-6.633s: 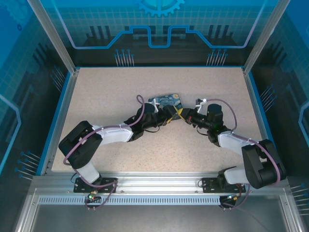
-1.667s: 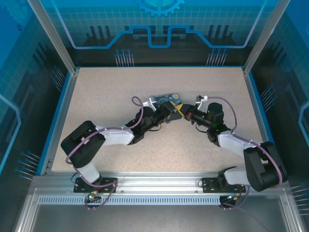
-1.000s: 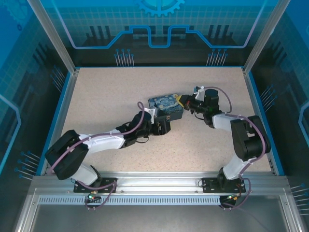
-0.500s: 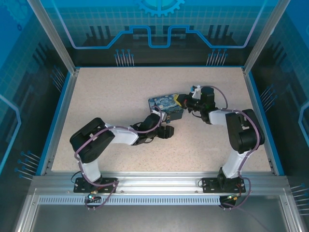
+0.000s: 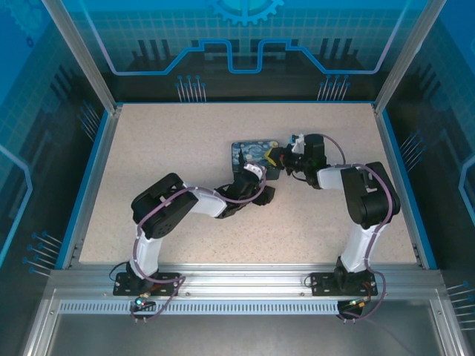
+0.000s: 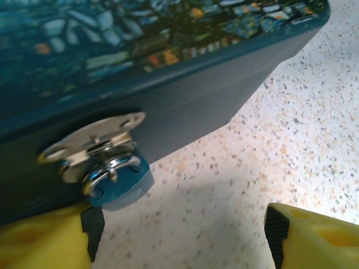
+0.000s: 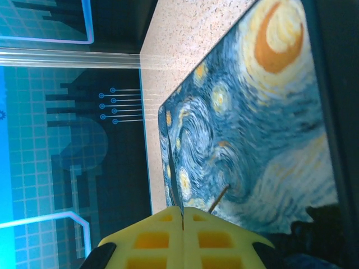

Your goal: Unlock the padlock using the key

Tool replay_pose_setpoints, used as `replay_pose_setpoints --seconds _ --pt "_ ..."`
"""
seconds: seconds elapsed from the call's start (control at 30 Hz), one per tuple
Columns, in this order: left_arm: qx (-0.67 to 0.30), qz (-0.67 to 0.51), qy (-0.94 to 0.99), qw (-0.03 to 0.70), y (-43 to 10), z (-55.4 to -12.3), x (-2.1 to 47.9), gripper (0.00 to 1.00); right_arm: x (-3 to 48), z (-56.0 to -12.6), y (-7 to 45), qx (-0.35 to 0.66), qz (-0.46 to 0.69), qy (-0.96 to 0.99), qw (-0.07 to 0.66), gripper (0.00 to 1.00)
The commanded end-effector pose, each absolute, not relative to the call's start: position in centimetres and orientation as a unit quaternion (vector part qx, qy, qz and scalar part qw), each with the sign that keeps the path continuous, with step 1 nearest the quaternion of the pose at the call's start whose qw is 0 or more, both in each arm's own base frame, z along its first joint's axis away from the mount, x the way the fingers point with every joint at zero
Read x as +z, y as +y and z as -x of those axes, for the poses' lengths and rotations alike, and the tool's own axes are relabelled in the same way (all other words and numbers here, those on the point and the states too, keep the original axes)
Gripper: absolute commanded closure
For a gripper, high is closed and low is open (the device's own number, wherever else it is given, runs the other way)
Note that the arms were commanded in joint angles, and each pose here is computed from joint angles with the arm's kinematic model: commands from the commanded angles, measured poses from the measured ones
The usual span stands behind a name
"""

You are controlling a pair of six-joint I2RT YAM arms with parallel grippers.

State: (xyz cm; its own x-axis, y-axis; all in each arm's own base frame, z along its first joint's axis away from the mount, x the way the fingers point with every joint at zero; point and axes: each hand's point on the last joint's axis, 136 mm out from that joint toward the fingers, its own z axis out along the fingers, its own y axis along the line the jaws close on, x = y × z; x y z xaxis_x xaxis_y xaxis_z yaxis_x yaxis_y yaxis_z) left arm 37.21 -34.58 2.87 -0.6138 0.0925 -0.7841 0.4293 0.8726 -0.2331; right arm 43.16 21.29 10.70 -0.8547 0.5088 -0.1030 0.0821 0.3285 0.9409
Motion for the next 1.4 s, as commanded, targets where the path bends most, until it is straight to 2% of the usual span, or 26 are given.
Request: replay_pose_setpoints --seconds 0.0,0.23,0.5,0.7,1.07,1.37 --pt "-0.240 -0.165 0.856 0.428 -36.8 -37.7 4.4 0.23 10.5 -43.5 21.9 0.543 -0.177 0.798 0.192 1.00" --pt "-0.372 -0.069 0.826 0.417 -36.8 -38.8 8.5 0.23 10.2 -43.4 21.8 0.537 -0.178 0.802 0.190 1.00" --pt "-0.417 0.011 0.818 0.397 -34.9 -40.2 7.6 0.23 9.8 -43.2 21.6 0.532 -0.181 0.806 0.187 1.00" --pt "-0.390 0.013 0.834 0.389 -34.2 -40.2 5.9 0.24 9.7 -43.2 21.6 0.531 -0.182 0.806 0.186 1.00" --pt "-0.221 -0.085 0.871 0.431 -31.2 -41.2 5.3 0.23 9.8 -43.4 21.8 0.534 -0.183 0.804 0.185 1.00" --pt "-0.200 -0.152 0.862 0.440 -33.4 -42.3 4.1 0.23 9.1 -43.2 21.9 0.532 -0.186 0.807 0.178 1.00"
